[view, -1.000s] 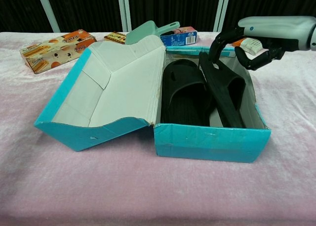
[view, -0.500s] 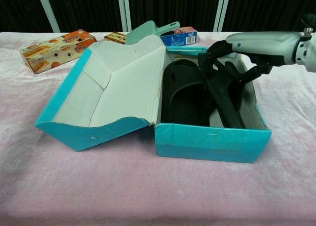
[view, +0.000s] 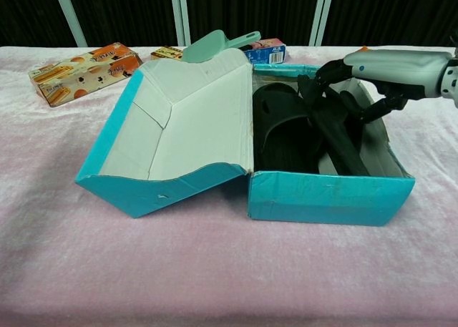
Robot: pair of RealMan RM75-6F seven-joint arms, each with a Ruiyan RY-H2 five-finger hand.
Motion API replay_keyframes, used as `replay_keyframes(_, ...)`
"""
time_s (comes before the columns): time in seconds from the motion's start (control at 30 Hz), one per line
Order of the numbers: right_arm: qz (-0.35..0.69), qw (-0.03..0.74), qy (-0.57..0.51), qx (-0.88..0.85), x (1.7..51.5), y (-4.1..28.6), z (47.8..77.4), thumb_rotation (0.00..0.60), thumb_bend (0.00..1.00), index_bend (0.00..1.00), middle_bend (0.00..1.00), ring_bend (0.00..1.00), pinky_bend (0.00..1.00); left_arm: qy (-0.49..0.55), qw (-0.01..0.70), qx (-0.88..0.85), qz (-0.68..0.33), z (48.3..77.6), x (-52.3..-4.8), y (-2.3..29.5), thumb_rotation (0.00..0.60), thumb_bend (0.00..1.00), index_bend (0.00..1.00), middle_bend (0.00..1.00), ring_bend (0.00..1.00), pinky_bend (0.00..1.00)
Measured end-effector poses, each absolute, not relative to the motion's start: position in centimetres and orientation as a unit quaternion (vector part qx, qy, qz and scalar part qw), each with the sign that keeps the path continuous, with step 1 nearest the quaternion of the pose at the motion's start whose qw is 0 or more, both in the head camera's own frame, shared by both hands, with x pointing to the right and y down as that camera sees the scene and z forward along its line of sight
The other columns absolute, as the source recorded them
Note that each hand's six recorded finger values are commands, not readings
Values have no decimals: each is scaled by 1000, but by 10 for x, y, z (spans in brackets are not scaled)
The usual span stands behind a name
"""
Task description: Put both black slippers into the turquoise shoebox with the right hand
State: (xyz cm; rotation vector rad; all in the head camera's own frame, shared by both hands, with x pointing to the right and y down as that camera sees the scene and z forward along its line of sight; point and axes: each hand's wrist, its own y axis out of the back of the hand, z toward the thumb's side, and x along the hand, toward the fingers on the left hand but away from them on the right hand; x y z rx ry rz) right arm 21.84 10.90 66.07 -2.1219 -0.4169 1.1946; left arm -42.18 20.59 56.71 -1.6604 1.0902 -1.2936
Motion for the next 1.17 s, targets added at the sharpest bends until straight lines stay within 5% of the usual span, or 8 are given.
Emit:
replay_keyframes(0.1,451,334,-165,-811,221,109,651,600,294,108,156,13,55,428,377,-649,-505,566,-422,206,600,0,158,157,129,0)
replay_keyframes(0.2,445,339,-177,-810,225,109,639,600,170,7,83,3,55,429,376,-648,-505,566,-423,207,600,0,158,157,129,0)
replay_keyframes(0.5,428,355,-257,-791,251,105,595,600,245,0,55,0,55,430,382,-641,-508,565,-425,206,600,0,158,158,128,0)
replay_keyframes(0.73,476,407,-354,-695,316,107,558,600,246,0,7,0,55,432,386,-622,-527,563,-434,209,600,0,158,159,128,0)
replay_keyframes(1.17,593,401,-422,-556,425,186,538,600,230,0,0,0,55,428,372,-597,-568,552,-449,229,600,0,158,159,128,0)
